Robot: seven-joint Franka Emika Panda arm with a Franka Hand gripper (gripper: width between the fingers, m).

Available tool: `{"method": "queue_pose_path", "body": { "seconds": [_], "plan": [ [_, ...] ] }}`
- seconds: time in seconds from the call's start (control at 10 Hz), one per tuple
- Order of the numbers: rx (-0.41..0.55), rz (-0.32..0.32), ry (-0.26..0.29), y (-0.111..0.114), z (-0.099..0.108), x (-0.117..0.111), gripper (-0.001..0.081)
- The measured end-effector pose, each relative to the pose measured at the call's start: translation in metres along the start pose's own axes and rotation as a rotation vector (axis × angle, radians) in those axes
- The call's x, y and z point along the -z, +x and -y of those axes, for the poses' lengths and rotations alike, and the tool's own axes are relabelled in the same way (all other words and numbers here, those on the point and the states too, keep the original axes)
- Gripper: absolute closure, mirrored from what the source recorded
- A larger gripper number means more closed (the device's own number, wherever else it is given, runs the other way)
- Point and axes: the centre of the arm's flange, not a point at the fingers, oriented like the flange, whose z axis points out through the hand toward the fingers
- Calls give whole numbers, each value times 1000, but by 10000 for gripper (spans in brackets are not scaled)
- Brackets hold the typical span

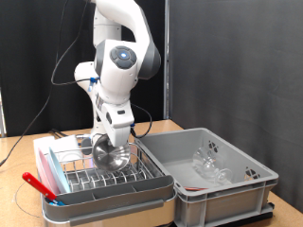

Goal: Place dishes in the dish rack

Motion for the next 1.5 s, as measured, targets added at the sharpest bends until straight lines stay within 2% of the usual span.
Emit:
{"method": "queue_pose_path", "body": {
  "seconds": [0.6, 1.1, 1.5],
  "plan": [
    [-97, -17, -42, 10, 2, -19, 1],
    [-162, -43, -112, 22, -7, -29, 1],
    [-177, -70, -130, 23, -12, -22, 1]
  ]
}}
